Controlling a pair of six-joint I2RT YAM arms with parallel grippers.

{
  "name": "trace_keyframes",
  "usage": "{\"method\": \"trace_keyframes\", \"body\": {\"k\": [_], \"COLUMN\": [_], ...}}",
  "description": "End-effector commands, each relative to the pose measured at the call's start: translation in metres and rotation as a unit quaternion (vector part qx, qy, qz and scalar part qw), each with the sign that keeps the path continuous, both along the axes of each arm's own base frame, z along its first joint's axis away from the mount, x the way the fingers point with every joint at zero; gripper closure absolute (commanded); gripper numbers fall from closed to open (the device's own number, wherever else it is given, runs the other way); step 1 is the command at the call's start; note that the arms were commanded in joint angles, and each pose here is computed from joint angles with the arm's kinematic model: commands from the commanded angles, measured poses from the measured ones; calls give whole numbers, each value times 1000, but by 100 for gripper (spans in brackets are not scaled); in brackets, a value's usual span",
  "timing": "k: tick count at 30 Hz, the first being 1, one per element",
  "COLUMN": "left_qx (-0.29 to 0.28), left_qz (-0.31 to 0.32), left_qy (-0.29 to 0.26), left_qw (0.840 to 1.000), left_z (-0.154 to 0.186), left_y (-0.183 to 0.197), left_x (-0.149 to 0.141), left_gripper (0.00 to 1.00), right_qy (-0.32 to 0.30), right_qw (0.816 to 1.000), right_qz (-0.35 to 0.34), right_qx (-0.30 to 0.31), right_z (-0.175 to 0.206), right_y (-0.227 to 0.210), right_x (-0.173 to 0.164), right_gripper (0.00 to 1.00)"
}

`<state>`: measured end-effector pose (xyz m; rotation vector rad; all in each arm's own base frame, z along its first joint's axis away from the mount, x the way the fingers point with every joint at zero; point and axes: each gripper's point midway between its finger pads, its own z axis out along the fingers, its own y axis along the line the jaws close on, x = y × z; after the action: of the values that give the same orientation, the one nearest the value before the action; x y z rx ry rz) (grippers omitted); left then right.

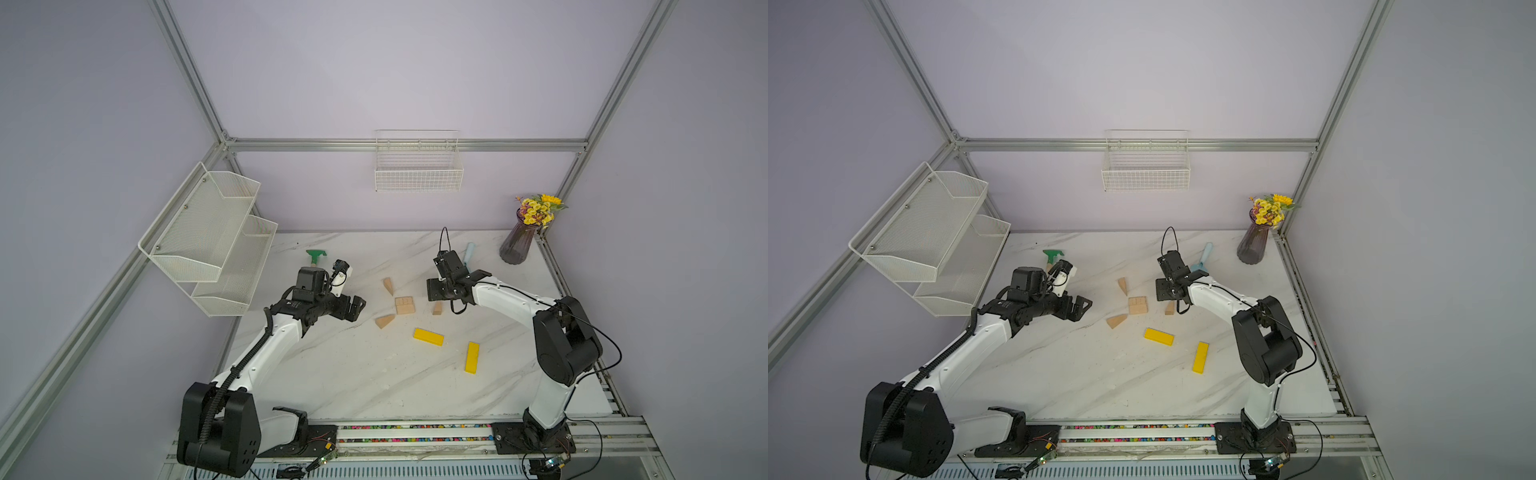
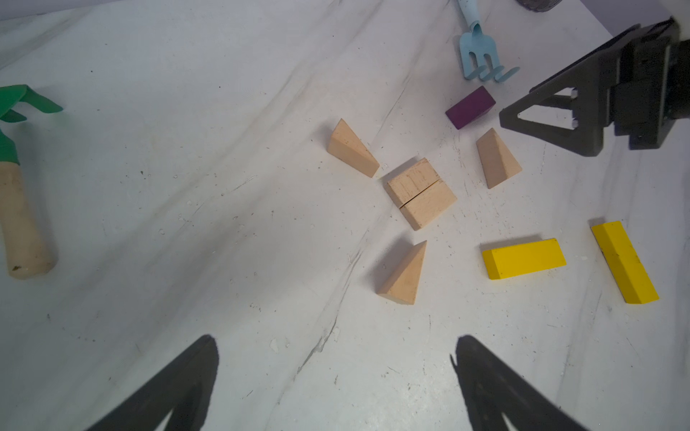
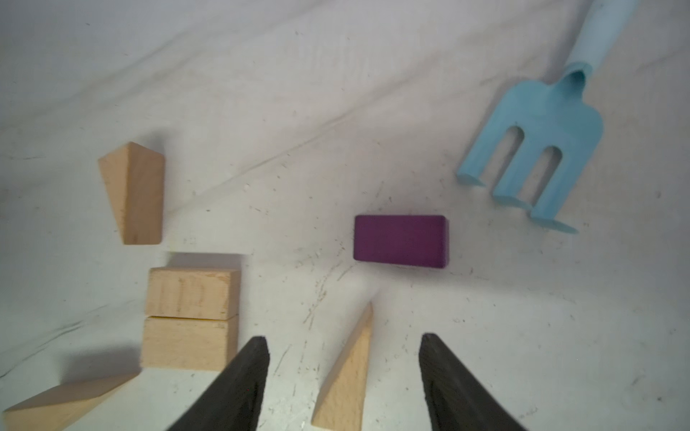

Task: Assemble a small pinwheel with building blocks
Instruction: Move the building block to the center of the board.

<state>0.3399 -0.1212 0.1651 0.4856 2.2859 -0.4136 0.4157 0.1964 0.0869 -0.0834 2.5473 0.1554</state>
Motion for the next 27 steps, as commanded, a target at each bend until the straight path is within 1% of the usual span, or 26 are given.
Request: {"method": "trace_keyframes", "body": {"k": [1, 5, 10, 13, 15, 18, 21, 27], "left_qx": [-6, -7, -4, -2, -3, -3, -3, 1], "left_qz": [-16, -19, -23, -24, -25, -24, -25, -26], "left_qy": [-26, -21, -15, -11, -9, -8, -5, -1], "left_qw": [1000, 1000, 1000, 1000, 1000, 1000, 1000, 1000], "left_z": [13, 10, 4, 1, 0, -1, -4, -8], "left_y": [-7, -11, -15, -16, -16, -17, -18, -18], "left_x": [-3, -7, -10, -10, -9, -7, -7, -5], "left_gripper": [0, 0, 0, 0, 0, 0, 0, 0], "right_qy": [28, 56, 73, 80, 78, 69, 50, 11], "right_qw": [999, 998, 997, 996, 996, 996, 996, 993], "right_qz": [-17, -10, 1, 19, 31, 44, 62, 102], "right_qx": [-4, -6, -8, -14, -20, -27, -42, -62], "right_z": [-20, -41, -55, -62, -65, -65, -62, -54], "right_y": [-3, 0, 2, 8, 14, 20, 29, 50], "right_x": [-5, -10, -16, -17, -14, -2, 19, 63], "right_gripper": [34, 41, 55, 65, 73, 81, 84, 85]}}
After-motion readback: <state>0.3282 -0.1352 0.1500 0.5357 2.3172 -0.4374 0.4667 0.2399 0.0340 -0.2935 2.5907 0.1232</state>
